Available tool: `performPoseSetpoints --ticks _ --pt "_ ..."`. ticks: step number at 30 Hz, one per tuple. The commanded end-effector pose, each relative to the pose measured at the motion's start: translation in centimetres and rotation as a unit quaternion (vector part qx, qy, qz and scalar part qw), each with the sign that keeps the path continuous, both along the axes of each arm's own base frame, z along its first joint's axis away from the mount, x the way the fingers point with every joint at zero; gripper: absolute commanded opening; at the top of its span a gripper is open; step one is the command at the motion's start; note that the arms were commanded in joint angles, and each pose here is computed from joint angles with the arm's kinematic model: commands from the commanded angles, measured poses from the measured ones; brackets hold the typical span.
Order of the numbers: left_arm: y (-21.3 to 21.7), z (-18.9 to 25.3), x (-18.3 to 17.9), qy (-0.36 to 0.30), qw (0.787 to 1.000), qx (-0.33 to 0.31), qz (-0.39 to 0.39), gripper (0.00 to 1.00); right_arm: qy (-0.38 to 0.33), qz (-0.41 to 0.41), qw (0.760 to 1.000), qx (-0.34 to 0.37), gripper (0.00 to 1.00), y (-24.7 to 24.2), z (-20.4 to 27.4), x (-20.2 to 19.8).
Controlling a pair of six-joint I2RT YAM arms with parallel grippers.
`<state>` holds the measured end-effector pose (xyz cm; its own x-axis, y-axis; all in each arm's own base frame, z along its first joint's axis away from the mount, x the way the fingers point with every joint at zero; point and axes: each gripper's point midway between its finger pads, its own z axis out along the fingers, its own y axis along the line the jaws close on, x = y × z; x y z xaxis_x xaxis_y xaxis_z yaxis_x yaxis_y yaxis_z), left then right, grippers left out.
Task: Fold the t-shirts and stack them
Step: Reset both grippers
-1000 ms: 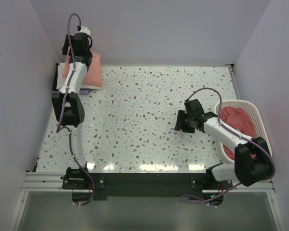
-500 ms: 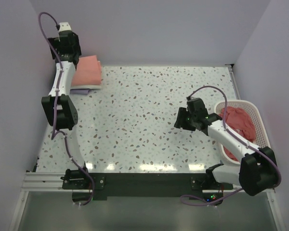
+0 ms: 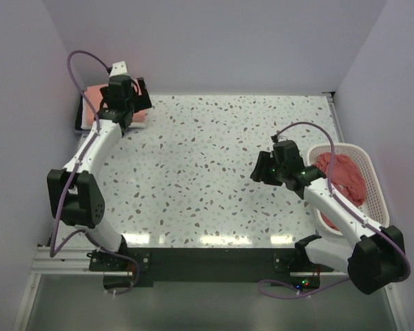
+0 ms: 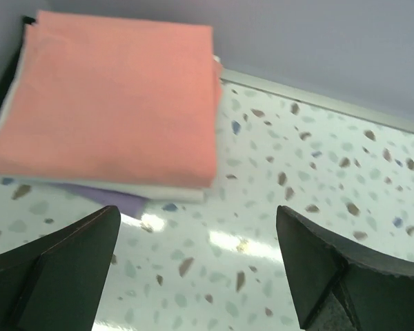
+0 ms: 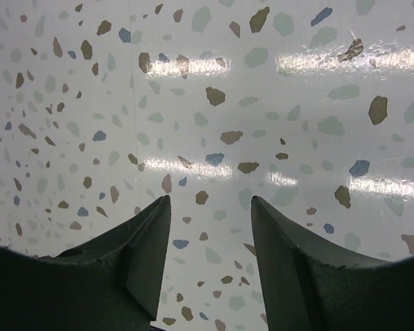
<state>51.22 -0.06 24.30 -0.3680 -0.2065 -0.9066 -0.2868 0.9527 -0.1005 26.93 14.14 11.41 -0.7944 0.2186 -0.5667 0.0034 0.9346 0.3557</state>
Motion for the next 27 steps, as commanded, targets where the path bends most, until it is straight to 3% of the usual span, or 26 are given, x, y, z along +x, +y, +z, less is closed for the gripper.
performPoseSetpoints --ticks 1,5,7,11,14,20,27 --pt "-5.2 2.2 -3.0 -0.034 0.997 -0.06 -0.047 1.0 -0.042 0.01 0.999 0.012 0.54 0.4 3.1 0.6" --pt "-11.8 -1.7 -8.8 0.016 0.99 -0.101 -0.098 1.0 -0.057 0.004 0.998 0.014 0.54 0.0 4.0 0.3" --pt "-14.3 -1.4 -11.1 0.004 0.986 -0.122 -0.117 1.0 -0.061 0.001 0.998 0.013 0.54 -0.2 4.2 0.3" --pt "-19.9 -5.1 -16.8 0.039 0.977 -0.105 -0.179 1.0 -0.072 -0.005 0.997 0.007 0.54 -0.6 4.7 0.4" --pt "-21.6 -7.6 -20.0 0.07 0.971 -0.097 -0.205 1.0 -0.079 -0.013 0.997 -0.005 0.54 -1.1 5.0 0.5" --pt "-24.0 -9.0 -23.7 0.085 0.96 -0.087 -0.253 1.0 -0.087 -0.031 0.995 -0.022 0.54 -2.1 4.6 0.6" --pt "-25.8 -7.2 -23.7 0.072 0.946 -0.101 -0.299 1.0 -0.095 -0.06 0.994 -0.011 0.52 -2.3 4.7 1.2"
